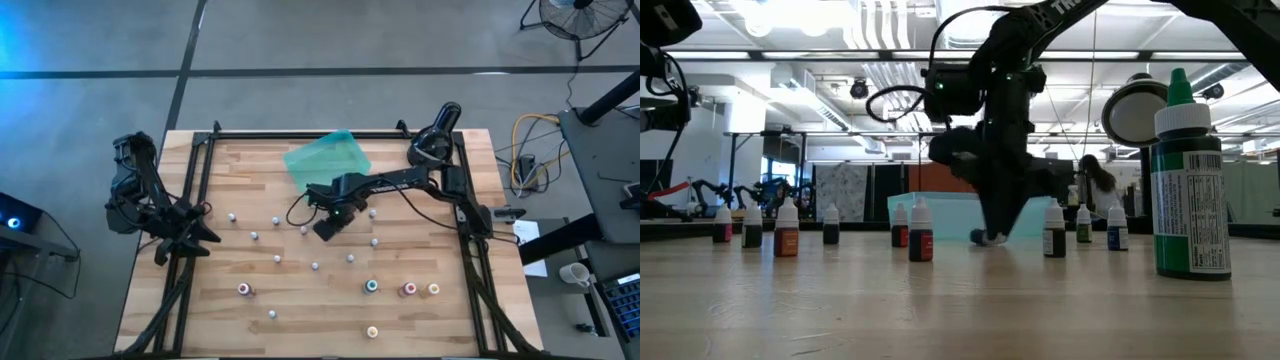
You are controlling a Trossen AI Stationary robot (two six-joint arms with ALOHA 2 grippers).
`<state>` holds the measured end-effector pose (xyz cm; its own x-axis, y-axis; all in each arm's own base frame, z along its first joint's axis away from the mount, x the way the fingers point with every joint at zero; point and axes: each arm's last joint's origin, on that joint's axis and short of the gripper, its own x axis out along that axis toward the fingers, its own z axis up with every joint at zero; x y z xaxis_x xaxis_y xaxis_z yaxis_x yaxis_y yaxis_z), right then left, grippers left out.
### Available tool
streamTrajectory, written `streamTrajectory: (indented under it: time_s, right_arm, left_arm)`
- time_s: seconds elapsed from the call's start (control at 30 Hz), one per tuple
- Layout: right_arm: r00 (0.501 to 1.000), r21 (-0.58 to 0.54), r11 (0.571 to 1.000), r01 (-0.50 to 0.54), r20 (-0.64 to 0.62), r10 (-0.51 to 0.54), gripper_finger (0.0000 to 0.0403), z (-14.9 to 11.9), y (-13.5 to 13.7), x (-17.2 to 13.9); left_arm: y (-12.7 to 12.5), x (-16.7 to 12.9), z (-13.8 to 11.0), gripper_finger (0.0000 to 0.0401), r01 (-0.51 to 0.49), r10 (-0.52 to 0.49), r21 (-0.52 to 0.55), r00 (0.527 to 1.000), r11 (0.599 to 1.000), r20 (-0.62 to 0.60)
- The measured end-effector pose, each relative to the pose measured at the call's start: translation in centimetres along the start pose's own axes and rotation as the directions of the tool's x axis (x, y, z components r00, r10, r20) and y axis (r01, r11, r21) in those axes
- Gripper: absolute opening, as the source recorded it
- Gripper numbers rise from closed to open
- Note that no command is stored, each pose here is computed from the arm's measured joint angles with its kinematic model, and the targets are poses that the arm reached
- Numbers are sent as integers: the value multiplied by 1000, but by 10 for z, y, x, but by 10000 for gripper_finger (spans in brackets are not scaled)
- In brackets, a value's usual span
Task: Pick & Place food coloring
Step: Adjust the red small food coloring bottle
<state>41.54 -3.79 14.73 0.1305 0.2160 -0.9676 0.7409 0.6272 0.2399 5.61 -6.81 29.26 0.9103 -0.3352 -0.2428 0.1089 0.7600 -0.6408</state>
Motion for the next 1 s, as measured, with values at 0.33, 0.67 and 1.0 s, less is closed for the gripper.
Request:
streamTrajectory:
  time_s: [0.33,0.67,1.0]
  right_arm:
    - [874,294,955,28,-472,119,49,-21,-18,-18]
    - [889,249,956,157,-457,-27,42,-16,-39,-30]
    - [808,216,962,165,-589,-6,41,-31,-46,-47]
  left_arm:
    - [0,0,0,225,0,0,0,1000,1000,0]
    - [0,0,0,225,1,-1,-6,1000,1000,0]
    - [0,0,0,225,1,-1,-9,1000,1000,0]
